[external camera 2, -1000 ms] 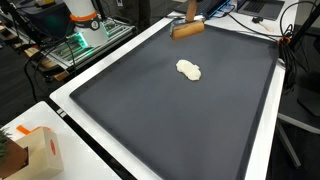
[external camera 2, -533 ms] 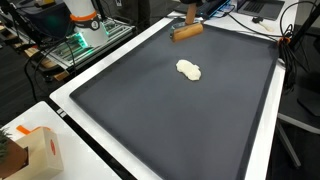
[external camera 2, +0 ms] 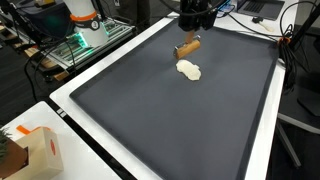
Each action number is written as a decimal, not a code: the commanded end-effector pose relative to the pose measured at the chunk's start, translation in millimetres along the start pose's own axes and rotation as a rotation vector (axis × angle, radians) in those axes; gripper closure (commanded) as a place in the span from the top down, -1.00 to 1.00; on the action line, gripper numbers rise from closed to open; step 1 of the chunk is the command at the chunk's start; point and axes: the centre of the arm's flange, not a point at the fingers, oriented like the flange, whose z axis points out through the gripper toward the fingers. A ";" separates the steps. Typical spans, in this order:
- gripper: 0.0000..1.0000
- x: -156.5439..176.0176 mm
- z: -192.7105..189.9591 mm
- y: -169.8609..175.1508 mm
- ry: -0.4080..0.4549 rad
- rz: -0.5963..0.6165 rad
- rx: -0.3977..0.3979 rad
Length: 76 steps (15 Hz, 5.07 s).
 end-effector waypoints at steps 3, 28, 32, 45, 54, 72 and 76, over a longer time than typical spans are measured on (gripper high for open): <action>-0.62 -3.8 30.5 -17.3 0.002 -0.030 -0.023; -0.62 -4.2 68.6 -5.6 -0.081 0.053 -0.184; -0.62 -5.7 71.1 -2.5 -0.090 0.066 -0.215; -0.62 -8.7 71.6 7.9 -0.076 0.132 -0.305; -0.62 -10.3 71.5 14.6 -0.082 0.159 -0.332; -0.62 -9.4 80.6 22.6 -0.042 -0.007 0.013; -0.62 -5.1 84.9 20.5 -0.057 -0.013 0.056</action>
